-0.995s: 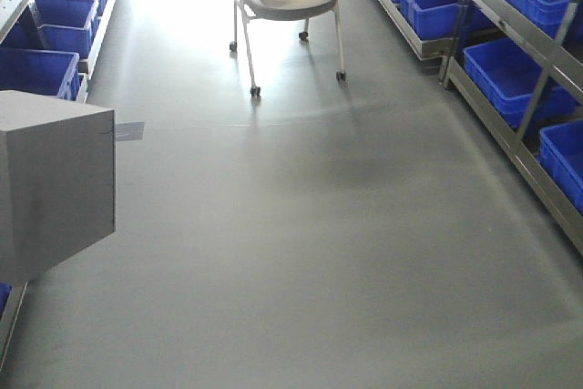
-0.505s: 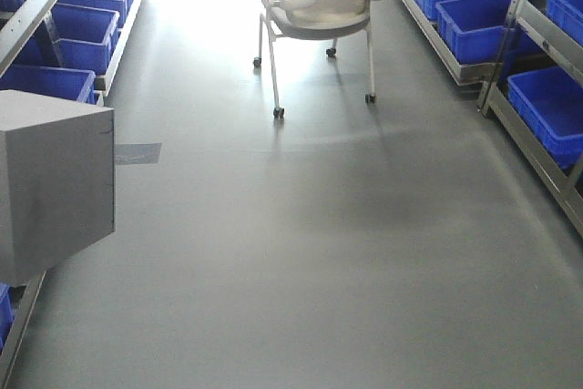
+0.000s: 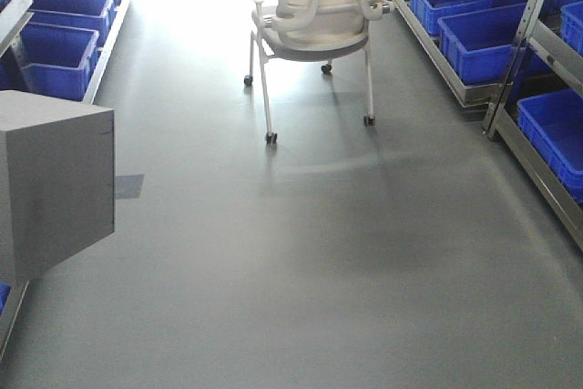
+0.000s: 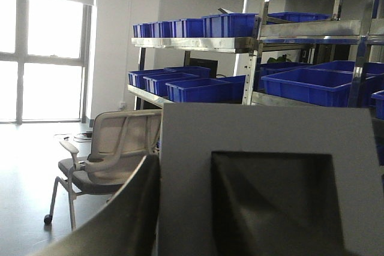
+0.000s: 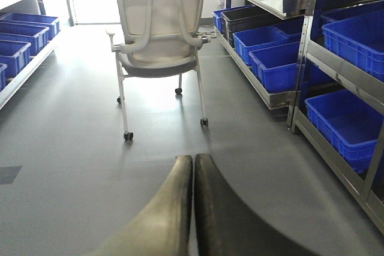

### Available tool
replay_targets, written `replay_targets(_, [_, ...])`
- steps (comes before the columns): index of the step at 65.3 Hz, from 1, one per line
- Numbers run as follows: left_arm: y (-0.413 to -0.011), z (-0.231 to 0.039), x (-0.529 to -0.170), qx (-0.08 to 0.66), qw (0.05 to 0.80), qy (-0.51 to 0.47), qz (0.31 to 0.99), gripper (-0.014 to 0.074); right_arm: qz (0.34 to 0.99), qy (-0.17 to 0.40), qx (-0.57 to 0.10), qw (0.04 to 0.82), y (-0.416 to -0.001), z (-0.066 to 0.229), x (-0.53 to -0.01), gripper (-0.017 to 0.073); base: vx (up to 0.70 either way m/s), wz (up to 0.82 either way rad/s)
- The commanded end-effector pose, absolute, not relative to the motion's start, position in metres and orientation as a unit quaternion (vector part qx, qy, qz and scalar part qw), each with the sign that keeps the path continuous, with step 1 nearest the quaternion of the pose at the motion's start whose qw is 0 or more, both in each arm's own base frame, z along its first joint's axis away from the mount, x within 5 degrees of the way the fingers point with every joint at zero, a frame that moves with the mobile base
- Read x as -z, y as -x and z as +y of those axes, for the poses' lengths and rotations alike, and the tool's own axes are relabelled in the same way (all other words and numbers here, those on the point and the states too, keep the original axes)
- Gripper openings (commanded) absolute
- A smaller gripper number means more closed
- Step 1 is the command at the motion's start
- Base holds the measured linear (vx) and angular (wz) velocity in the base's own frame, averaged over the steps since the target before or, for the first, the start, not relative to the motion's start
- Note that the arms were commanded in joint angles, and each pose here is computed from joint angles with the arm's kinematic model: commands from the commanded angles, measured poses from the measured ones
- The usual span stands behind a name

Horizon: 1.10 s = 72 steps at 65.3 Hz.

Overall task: Sort gray base to blue bin
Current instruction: 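Drive down the aisle between the blue bin shelves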

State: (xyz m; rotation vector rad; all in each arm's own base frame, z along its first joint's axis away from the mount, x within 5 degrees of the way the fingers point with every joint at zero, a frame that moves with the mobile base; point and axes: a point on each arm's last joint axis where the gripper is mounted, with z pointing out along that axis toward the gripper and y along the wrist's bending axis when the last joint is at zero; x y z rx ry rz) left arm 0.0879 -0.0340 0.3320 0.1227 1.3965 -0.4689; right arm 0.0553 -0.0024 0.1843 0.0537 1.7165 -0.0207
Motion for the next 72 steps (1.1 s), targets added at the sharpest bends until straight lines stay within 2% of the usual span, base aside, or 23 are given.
replay_targets(1, [-0.0839,-0.0325,-0.3506,0.23,0.777,-0.048,0.585,0.002,0.732,-0.017,0.016,0.681,-0.0561,-0.0026,-0.1909,-0.0005,0.39,-0.11])
replay_targets(37, [-0.0839,-0.0325,-0.3506,0.23,0.777,-0.048,0.585,0.002,0.732,-0.017,0.016,0.681,-0.0561,-0.0026,-0.1909,-0.0005,0.38,-0.11])
replay_targets(72, [-0.0839,-0.0325,-0.3506,0.23,0.777,-0.048,0.585,0.002,0.732,-0.017,0.016,0.681,-0.0561,-0.0026,-0.1909,-0.0005,0.36,0.03])
